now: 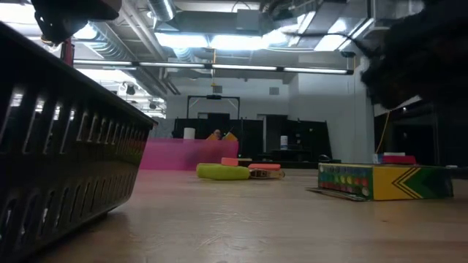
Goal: Pick & Place School Supplies
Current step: Put the crayon box into the red bin
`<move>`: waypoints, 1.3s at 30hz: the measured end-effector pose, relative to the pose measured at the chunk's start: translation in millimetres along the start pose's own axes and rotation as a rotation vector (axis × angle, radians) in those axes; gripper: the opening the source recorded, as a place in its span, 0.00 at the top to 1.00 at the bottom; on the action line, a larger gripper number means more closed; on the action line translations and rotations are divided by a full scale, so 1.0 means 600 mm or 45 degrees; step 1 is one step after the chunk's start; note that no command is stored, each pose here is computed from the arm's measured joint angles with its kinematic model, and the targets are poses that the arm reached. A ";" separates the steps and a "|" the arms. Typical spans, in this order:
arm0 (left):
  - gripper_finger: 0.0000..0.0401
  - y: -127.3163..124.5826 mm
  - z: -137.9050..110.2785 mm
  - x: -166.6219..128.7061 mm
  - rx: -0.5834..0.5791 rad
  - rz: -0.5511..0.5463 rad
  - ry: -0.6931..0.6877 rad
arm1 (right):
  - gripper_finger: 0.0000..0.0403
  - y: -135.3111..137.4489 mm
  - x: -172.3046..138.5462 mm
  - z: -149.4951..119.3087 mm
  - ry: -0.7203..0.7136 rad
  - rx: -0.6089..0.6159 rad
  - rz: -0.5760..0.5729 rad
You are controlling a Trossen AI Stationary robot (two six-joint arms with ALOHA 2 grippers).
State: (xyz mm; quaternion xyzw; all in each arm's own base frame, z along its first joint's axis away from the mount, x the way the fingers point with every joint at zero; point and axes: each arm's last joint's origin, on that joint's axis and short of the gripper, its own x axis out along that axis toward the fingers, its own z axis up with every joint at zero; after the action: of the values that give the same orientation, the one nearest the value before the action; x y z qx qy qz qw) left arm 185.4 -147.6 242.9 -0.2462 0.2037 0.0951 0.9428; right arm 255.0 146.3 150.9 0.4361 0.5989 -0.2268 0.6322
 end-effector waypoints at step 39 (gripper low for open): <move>0.52 0.054 0.059 0.063 -0.366 0.021 0.133 | 0.83 0.014 -0.037 0.100 -0.481 0.253 0.133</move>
State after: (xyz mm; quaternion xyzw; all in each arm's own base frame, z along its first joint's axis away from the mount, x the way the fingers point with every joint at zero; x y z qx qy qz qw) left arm 222.5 -99.0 240.7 -0.3818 0.2388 0.1181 0.8850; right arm 291.5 96.3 168.6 0.4763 0.4211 -0.3294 0.6981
